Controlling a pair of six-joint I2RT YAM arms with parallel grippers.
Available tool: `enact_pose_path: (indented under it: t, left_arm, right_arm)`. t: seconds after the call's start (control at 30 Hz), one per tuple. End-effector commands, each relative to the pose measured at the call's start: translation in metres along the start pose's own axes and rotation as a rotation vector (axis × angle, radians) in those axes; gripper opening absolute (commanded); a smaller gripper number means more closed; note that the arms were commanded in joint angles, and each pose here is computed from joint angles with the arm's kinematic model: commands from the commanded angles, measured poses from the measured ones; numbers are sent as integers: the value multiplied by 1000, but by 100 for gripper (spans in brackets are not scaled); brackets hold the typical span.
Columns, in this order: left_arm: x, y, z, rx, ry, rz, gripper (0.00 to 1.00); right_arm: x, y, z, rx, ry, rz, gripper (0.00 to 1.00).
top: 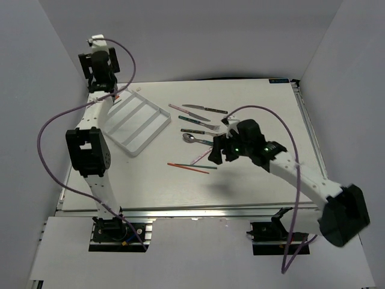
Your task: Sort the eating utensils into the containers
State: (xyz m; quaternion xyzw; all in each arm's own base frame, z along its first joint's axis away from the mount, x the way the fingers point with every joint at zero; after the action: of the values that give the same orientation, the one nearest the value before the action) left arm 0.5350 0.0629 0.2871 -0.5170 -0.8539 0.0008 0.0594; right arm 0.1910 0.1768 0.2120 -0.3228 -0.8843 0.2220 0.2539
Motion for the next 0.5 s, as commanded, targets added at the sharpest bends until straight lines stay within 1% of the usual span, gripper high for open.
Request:
enact_pose_path:
  t: [0.0,0.03,0.07,0.1,0.13,0.17,0.2,0.23,0.3,0.33,0.4,0.43,0.47]
  left_arm:
    - [23,-66,-87,65,-403,-92,98]
    - [29,-81,-77,166,-404,-114,98]
    - [32,-94,-78,193,-435,-104,98]
    - [39,-121,-76,227,-476,-78,98]
    - [38,-137,-70,266,-495,-4,98]
    - [41,-153,-63,281,-509,34,98]
    - [51,-183,-44,312,-508,64,98]
    - [53,-195,-38,297,-518,98,98]
    - [62,-219,-19,317,-484,128,98]
    - [69,-236,1,333,-463,134,98]
    - [75,-249,23,353,-409,140,98]
    - [79,-258,42,386,-382,131,98]
    - [79,-262,49,393,-372,130,98]
  right_arm:
    - [-1,32,-19,81,-176,49,79]
    - [-8,51,-14,169,-196,103,74]
    - [-1,60,-13,203,-248,114,69]
    - [0,65,-19,221,-304,136,57]
    - [-6,78,-13,277,-326,189,51]
    - [-6,82,-12,300,-336,196,45]
    - [-7,86,-14,304,-379,179,40]
    - [-1,94,-10,314,-405,128,40]
    - [2,99,-13,318,-449,136,39]
    - [-2,102,-8,361,-487,156,39]
    - [-4,105,-6,380,-520,158,39]
    - [-6,106,-4,403,-550,147,39]
    - [-7,107,-1,419,-563,134,39]
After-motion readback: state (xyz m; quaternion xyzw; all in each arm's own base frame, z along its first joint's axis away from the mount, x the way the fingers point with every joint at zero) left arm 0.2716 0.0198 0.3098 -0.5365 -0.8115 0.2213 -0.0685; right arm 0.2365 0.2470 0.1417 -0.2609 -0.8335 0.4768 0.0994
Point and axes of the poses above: each gripper's point midway between its finger pads, its own y axis out along the fingers, its own x axis along the line the jaws close on, z = x × y, the point moved 9 cm from there along -y, back along the fingers, and after that the axes turned 7 degrees about -y, right-handed, at the moved point
